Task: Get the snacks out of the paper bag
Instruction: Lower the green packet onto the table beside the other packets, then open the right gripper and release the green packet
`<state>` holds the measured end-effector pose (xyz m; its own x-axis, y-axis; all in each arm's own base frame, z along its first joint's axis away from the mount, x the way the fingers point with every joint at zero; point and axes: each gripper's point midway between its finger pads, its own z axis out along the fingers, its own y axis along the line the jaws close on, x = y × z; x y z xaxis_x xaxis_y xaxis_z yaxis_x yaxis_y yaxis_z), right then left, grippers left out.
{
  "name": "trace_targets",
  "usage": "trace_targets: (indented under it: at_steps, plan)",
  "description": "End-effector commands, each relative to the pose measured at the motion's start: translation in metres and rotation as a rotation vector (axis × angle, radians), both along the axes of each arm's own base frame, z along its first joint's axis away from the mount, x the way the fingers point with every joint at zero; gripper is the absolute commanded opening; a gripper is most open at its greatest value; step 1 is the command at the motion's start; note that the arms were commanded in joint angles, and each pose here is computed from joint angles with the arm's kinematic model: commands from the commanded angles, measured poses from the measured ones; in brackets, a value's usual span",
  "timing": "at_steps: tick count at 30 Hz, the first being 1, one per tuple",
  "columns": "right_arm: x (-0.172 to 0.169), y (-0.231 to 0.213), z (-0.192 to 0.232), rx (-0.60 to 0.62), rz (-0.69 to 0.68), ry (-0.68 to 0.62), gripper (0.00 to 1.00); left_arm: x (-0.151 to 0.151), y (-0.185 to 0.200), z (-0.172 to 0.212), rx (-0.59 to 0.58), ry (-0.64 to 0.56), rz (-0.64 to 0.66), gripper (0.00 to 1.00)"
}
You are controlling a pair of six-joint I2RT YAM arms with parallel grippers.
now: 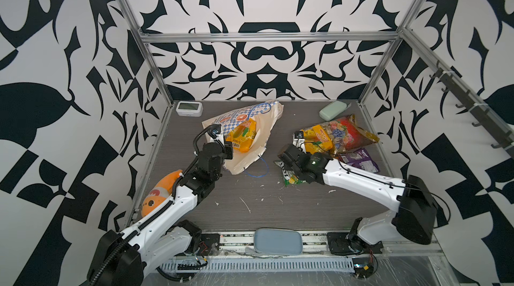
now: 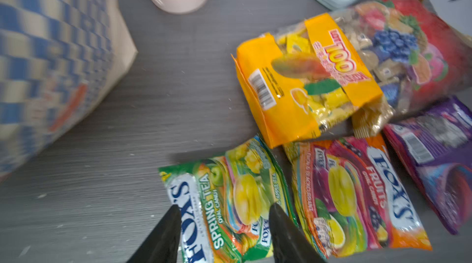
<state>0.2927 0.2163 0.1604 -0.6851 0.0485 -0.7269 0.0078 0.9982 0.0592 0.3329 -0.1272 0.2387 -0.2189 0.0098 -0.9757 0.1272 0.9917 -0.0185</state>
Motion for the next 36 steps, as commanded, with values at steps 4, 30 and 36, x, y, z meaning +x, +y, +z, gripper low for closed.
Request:
trace_targets:
  at_steps: [4, 30, 36]
  plan:
    - [-0.001, 0.035, 0.019, 0.076, 0.257, -0.093, 0.47, 0.004, -0.001, 0.006, -0.017, 0.004, 0.014, 0.0]
    - [0.01, -0.002, -0.1, -0.103, 0.117, 0.224, 0.0, 0.004, 0.004, 0.004, -0.025, 0.008, 0.044, 0.0]
    - [0.019, 0.014, -0.072, -0.01, 0.168, 0.158, 0.0, 0.004, 0.003, 0.005, -0.02, 0.002, 0.041, 0.0]
